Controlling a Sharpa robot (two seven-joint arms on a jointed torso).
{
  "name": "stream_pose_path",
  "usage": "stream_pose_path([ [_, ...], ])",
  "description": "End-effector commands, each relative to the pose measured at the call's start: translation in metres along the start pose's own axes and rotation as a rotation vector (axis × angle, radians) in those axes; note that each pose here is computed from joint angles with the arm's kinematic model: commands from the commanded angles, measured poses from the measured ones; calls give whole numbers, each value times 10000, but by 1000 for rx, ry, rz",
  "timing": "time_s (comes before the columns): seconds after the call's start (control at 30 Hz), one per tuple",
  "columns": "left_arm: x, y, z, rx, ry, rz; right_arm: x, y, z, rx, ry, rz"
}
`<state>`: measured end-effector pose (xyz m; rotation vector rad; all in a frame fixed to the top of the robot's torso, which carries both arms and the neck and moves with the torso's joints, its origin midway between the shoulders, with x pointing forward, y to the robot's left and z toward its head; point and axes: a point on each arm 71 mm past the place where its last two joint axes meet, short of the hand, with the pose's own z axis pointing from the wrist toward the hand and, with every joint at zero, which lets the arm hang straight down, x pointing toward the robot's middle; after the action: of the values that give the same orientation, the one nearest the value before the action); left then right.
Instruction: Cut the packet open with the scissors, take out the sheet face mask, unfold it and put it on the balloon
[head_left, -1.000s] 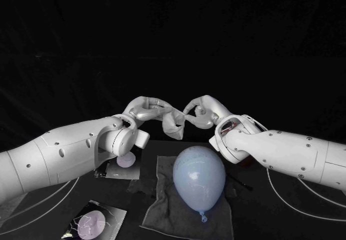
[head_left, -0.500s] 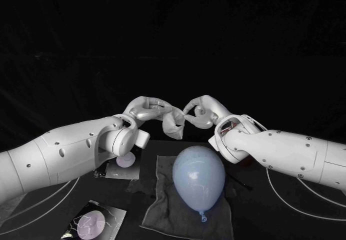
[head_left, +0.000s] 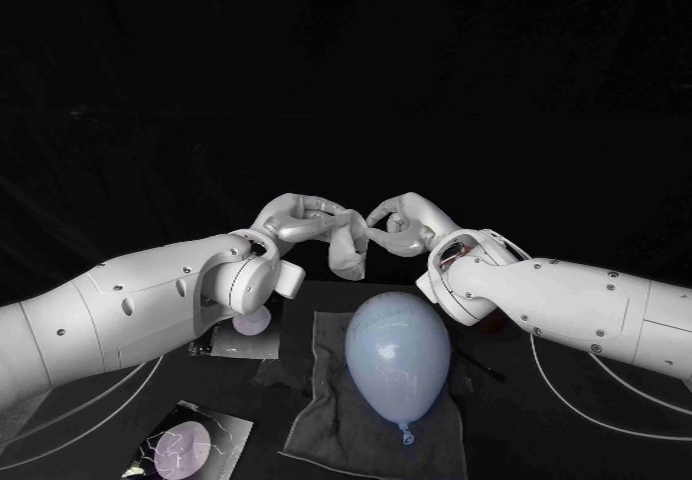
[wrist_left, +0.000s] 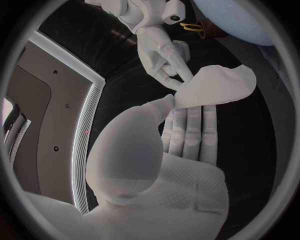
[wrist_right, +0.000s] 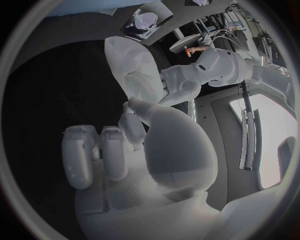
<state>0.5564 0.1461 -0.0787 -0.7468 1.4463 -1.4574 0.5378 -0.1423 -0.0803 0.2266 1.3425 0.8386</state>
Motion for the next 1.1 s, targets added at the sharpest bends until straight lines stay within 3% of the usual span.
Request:
stream_pose_path([
  [0.03, 34, -31, 8, 17, 16, -11, 41, -14, 8, 17, 55, 5],
  [0.43, 30, -28, 6, 15, 22, -13, 108, -11, 20, 17, 101, -1],
  [1.1, 106, -42, -8, 14, 56, -23, 220, -39, 49, 42, 99, -1],
])
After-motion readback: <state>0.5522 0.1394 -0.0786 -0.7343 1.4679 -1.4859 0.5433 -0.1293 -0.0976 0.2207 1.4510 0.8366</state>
